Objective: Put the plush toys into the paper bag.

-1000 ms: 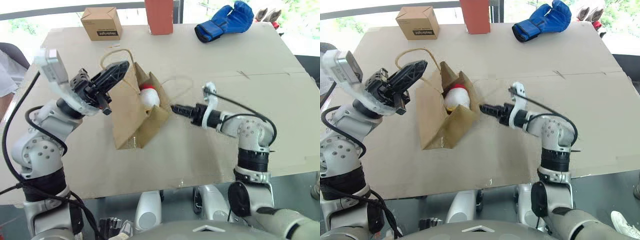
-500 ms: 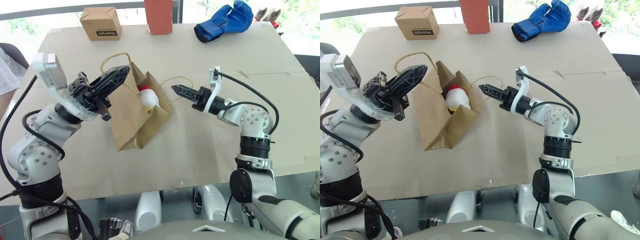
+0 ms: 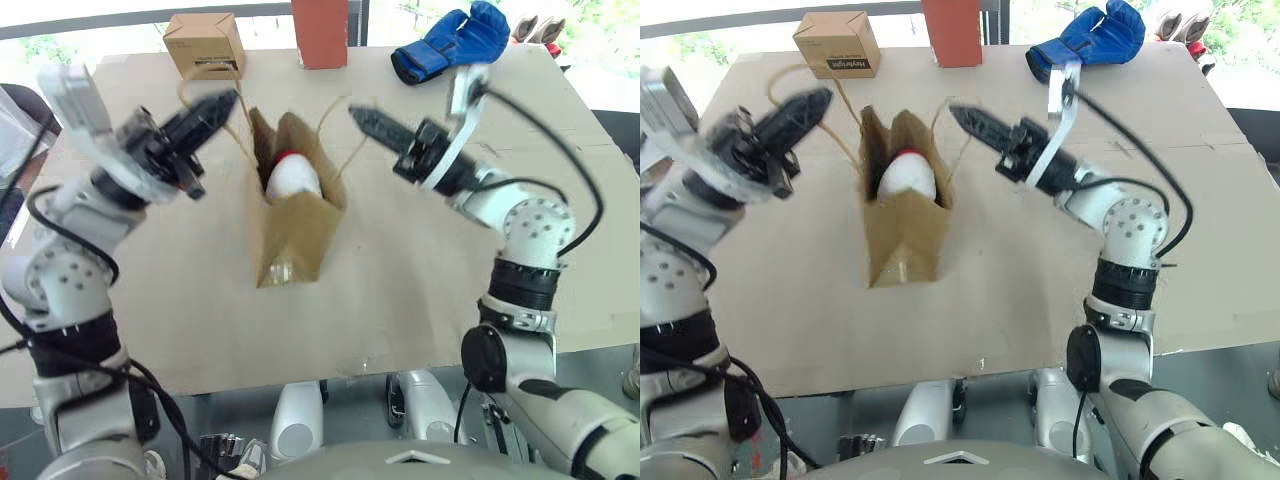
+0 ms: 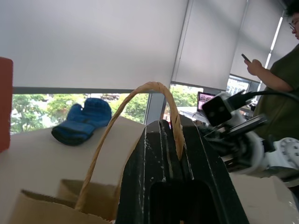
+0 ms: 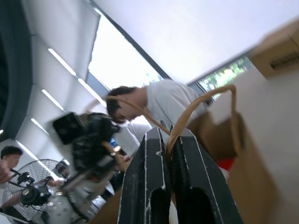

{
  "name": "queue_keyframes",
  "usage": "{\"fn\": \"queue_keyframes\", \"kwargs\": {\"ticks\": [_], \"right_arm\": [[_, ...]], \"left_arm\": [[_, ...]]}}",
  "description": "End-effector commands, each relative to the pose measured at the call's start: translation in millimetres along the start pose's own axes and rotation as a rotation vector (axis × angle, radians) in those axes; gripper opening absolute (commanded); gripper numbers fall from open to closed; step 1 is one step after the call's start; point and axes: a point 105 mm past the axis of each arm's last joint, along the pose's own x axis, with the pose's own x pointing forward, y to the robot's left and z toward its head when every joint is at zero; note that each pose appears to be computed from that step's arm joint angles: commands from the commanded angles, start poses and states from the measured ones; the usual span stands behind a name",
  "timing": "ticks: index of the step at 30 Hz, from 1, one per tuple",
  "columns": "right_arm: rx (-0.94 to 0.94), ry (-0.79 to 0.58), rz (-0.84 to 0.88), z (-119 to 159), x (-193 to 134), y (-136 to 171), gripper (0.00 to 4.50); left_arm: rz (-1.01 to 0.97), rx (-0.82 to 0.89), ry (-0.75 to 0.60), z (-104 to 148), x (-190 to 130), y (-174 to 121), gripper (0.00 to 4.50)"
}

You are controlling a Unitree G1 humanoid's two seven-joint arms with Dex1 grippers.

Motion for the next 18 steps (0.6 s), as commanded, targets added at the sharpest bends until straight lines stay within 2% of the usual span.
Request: {"fn": "queue_keyframes", "kwargs": {"ticks": [1,4,8,11,13,14,18], "right_arm": [[-0.083,-0.026,0.084,12.8,9.1,35.6,0.05],[-0.164,0.018,0.026,3.3,15.4,38.6,0.05],[-0.258,0.119,-0.129,-25.1,8.9,10.3,0.05],[-0.322,0.202,-0.187,-42.6,-4.6,-3.7,0.65],[-0.386,0.264,-0.209,-44.0,-22.7,-4.3,1.7],[-0.42,0.299,-0.206,-41.8,-33.8,-0.8,2.05],[-0.49,0.422,-0.167,-36.3,-68.0,14.0,2.05]], "left_arm": [[0.006,0.067,0.05,-3.3,-0.1,22.6,0.0],[0.02,0.126,0.15,-25.2,4.0,46.2,0.0],[0.009,0.15,0.251,-57.0,19.9,63.6,0.0],[-0.036,0.166,0.278,-68.9,32.3,63.1,0.0],[-0.077,0.18,0.26,-65.8,42.5,60.3,0.0],[-0.089,0.186,0.247,-61.0,46.1,60.2,0.0],[-0.103,0.23,0.212,-46.8,49.0,63.6,0.0]]}}
